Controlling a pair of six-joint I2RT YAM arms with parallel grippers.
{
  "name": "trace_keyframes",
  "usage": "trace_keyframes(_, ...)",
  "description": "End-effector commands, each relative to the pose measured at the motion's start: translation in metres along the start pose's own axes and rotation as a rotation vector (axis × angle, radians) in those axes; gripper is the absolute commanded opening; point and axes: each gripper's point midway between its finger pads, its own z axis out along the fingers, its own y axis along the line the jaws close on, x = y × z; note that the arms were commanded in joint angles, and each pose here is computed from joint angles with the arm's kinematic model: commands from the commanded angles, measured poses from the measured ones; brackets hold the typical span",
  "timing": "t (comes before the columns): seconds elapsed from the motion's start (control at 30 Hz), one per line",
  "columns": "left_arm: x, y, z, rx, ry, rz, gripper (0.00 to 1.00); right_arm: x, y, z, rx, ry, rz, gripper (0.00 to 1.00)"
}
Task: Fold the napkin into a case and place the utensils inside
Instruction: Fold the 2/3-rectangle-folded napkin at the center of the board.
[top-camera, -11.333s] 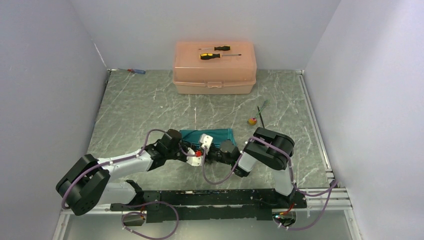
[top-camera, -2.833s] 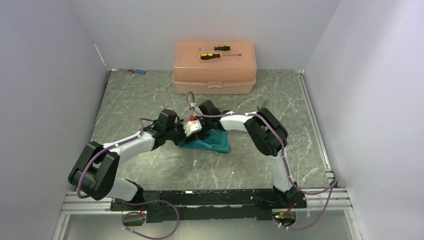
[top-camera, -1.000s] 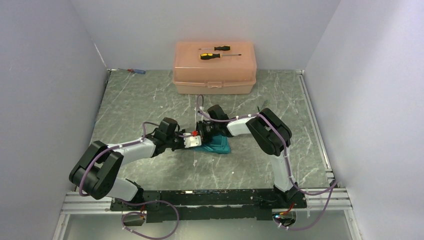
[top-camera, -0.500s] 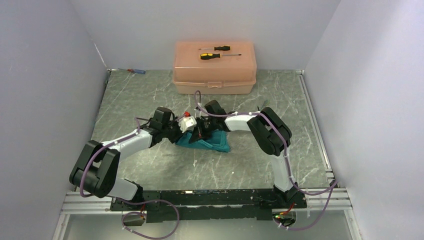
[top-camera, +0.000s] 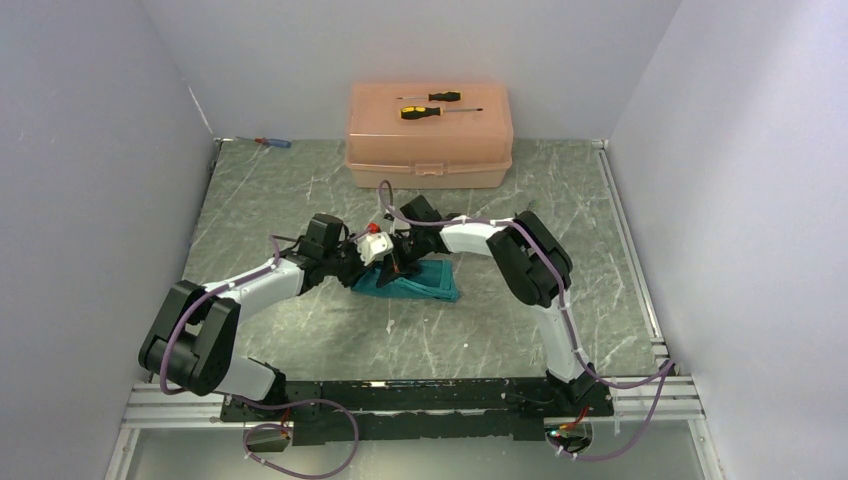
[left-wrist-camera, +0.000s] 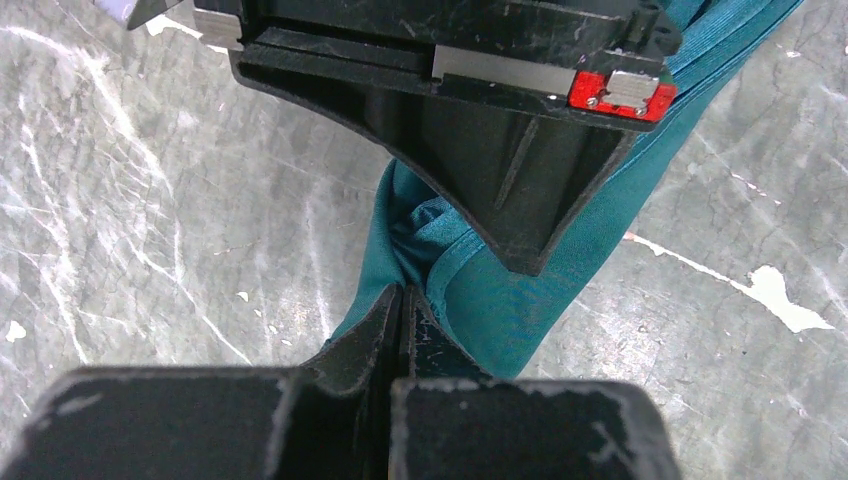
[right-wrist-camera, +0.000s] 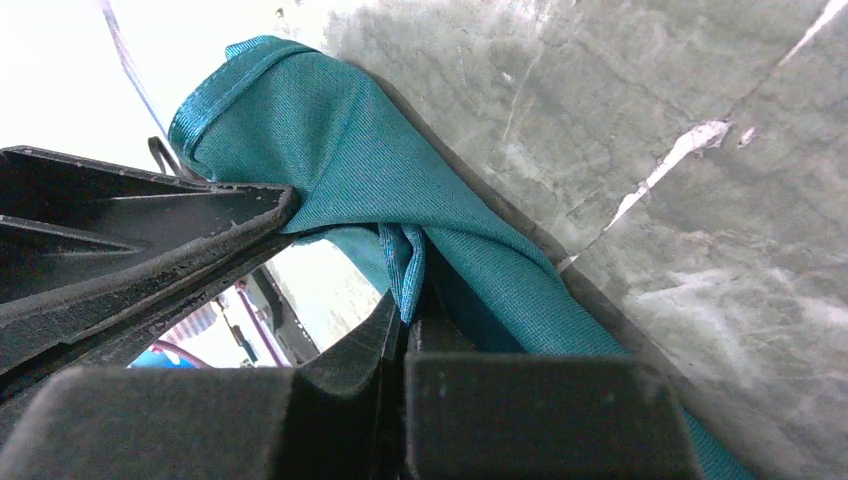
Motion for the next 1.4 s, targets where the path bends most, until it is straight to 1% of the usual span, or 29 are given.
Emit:
trace_keyframes(0.0,-0.032,0.010,-0.007,-0.021,-0.092,0.049,0.03,0.011,-0.020,0.005,0.086,0.049,0.001,0.00)
trace_keyframes(0.27,-0.043,0.017,-0.014,-0.047,-0.125,0.131,0.03,0.022,-0.033,0.006,0.125,0.093,0.017,0.00)
trace_keyframes(0.4,-0.042,0.009,-0.016,-0.020,-0.130,0.156,0.03,0.020,-0.034,0.005,0.137,0.094,0.015,0.00)
trace_keyframes(0.53,-0.031,-0.010,-0.012,0.037,-0.108,0.191,0.03,0.015,-0.027,0.005,0.123,0.083,0.017,0.00)
trace_keyframes(0.7,-0.019,-0.027,-0.003,0.066,-0.091,0.271,0.03,0.009,-0.017,0.005,0.096,0.071,0.025,0.00)
trace_keyframes(1.0,-0.005,-0.036,0.007,0.063,-0.069,0.393,0.03,-0.006,0.006,0.004,0.033,0.061,0.006,0.00)
trace_keyframes(1.17,0.011,-0.044,0.010,0.091,-0.038,0.460,0.03,-0.009,0.012,0.008,-0.015,0.100,-0.015,0.00)
trace_keyframes(1.37,0.030,-0.052,0.014,0.133,-0.009,0.552,0.03,0.002,0.009,0.016,-0.081,0.178,-0.031,0.00)
